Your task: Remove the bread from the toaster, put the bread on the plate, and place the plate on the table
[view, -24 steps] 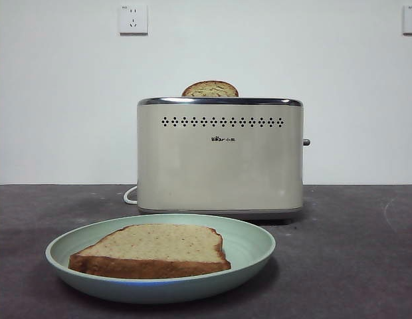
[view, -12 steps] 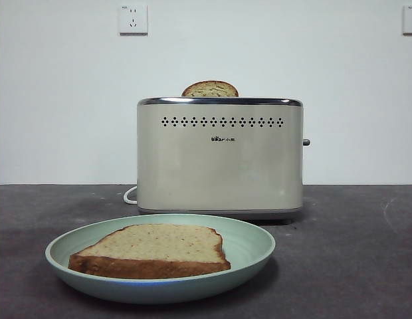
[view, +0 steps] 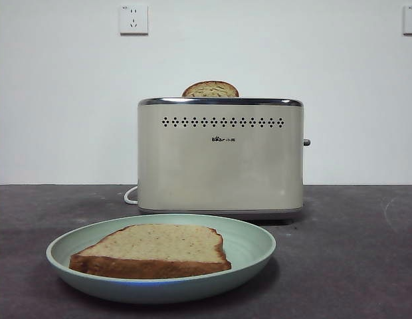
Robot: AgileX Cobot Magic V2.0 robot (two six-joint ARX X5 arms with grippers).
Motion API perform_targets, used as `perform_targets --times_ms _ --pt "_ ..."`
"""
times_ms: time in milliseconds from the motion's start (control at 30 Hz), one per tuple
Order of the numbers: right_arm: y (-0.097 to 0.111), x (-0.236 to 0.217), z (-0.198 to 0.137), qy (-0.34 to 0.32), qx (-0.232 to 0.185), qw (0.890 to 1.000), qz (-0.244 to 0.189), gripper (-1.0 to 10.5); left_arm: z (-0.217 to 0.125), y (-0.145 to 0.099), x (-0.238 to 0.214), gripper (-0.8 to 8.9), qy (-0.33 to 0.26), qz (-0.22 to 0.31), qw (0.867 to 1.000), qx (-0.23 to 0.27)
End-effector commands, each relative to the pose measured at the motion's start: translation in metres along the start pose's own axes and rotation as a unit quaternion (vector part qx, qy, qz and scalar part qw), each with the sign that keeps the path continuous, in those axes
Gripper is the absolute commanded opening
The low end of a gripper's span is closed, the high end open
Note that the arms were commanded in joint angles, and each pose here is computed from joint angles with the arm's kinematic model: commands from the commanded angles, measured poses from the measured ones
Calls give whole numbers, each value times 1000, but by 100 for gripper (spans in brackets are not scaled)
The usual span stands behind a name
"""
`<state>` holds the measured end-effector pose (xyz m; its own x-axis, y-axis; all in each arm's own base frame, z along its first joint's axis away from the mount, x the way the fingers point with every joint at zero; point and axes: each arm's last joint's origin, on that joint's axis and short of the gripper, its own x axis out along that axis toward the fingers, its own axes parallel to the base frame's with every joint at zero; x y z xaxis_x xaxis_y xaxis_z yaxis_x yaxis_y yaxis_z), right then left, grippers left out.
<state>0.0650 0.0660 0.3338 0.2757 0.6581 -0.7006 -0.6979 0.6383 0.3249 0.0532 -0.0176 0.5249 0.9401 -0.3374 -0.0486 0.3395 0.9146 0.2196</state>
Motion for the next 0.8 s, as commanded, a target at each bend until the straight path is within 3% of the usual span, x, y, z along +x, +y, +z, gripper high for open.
perform_targets --times_ms 33,167,333,600,800 --pt "0 0 0 -3 -3 1000 -1 2 3 1 -4 -4 -62 -17 996 68" --pt "0 0 0 -3 -3 1000 -1 2 -13 1 0 -4 -120 9 987 104" --pt "0 0 0 -3 -3 1000 -1 2 -77 -4 22 -4 -141 52 982 116" --pt "0 0 0 -3 -3 1000 -1 2 -208 -21 45 -4 -99 88 989 70" --pt "0 0 0 -3 -3 1000 -1 2 -282 -32 49 -4 -44 144 989 12"
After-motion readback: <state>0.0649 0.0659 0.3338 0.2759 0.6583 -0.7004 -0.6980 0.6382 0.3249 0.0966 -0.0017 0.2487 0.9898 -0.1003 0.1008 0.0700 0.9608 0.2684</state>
